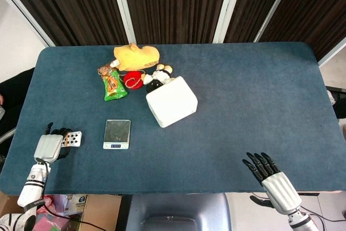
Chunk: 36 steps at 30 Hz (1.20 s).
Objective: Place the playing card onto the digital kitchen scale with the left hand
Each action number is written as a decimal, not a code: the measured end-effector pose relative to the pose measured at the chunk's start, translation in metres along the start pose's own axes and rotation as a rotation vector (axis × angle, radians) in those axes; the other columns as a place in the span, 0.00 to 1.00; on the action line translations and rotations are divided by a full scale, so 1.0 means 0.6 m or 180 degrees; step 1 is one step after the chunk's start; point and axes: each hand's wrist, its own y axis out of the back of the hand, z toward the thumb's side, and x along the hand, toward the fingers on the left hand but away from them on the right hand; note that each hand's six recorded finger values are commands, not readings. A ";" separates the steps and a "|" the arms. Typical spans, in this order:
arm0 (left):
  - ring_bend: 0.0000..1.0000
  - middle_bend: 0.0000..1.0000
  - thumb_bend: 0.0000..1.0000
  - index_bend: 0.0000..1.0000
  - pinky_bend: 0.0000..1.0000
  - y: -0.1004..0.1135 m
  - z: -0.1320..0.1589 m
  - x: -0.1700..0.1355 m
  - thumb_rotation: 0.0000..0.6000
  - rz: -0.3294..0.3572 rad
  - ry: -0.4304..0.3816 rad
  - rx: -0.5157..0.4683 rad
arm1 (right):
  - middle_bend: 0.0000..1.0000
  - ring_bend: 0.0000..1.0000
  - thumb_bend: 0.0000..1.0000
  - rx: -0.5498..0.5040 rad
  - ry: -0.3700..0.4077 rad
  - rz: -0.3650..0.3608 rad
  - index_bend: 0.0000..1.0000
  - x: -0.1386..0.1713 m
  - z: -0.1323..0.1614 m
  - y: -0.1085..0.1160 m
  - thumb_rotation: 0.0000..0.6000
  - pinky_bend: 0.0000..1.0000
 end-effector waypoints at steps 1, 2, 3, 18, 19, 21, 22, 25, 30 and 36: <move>0.48 0.90 0.48 0.94 0.00 0.002 0.001 0.000 1.00 0.0032 0.0002 -0.0013 | 0.00 0.00 0.16 0.0001 0.0000 0.0002 0.00 0.000 0.000 0.000 1.00 0.00; 0.49 0.91 0.49 0.95 0.00 0.006 0.003 0.000 1.00 0.0084 0.0005 -0.0039 | 0.00 0.00 0.16 0.0002 -0.0001 0.0003 0.00 0.000 0.000 0.000 1.00 0.00; 0.52 0.93 0.50 0.96 0.00 0.009 0.004 0.000 1.00 0.0130 0.0006 -0.0061 | 0.00 0.00 0.16 0.0004 -0.0001 0.0004 0.00 0.000 0.000 0.000 1.00 0.00; 0.52 0.95 0.50 0.97 0.00 0.055 0.145 0.028 1.00 0.0603 -0.0410 -0.0244 | 0.00 0.00 0.16 -0.0023 0.0006 0.0011 0.00 -0.003 -0.001 0.000 1.00 0.00; 0.52 0.95 0.50 0.97 0.00 0.054 0.159 0.029 1.00 0.0600 -0.0456 -0.0236 | 0.00 0.00 0.16 -0.0029 0.0007 0.0010 0.00 -0.003 -0.001 0.001 1.00 0.00; 0.52 0.95 0.50 0.98 0.00 0.054 0.193 0.033 1.00 0.0595 -0.0557 -0.0219 | 0.00 0.00 0.16 -0.0049 0.0008 0.0009 0.00 -0.002 -0.002 0.003 1.00 0.00; 0.52 0.95 0.50 0.98 0.00 0.054 0.206 0.036 1.00 0.0592 -0.0598 -0.0209 | 0.00 0.00 0.16 -0.0056 0.0006 0.0006 0.00 -0.002 -0.003 0.004 1.00 0.00; 0.51 0.94 0.50 0.96 0.00 0.053 0.239 0.041 1.00 0.0566 -0.0693 -0.0146 | 0.00 0.00 0.16 -0.0075 0.0010 -0.0006 0.00 -0.001 -0.005 0.007 1.00 0.00; 0.38 0.71 0.48 0.83 0.00 0.041 0.268 0.042 1.00 0.0432 -0.0817 -0.0063 | 0.00 0.00 0.16 -0.0104 0.0009 -0.0017 0.00 0.002 -0.007 0.011 1.00 0.00; 0.10 0.29 0.43 0.47 0.00 0.039 0.264 0.042 1.00 0.0308 -0.0827 -0.0175 | 0.00 0.00 0.16 -0.0121 0.0037 -0.0047 0.00 0.001 -0.005 0.013 1.00 0.00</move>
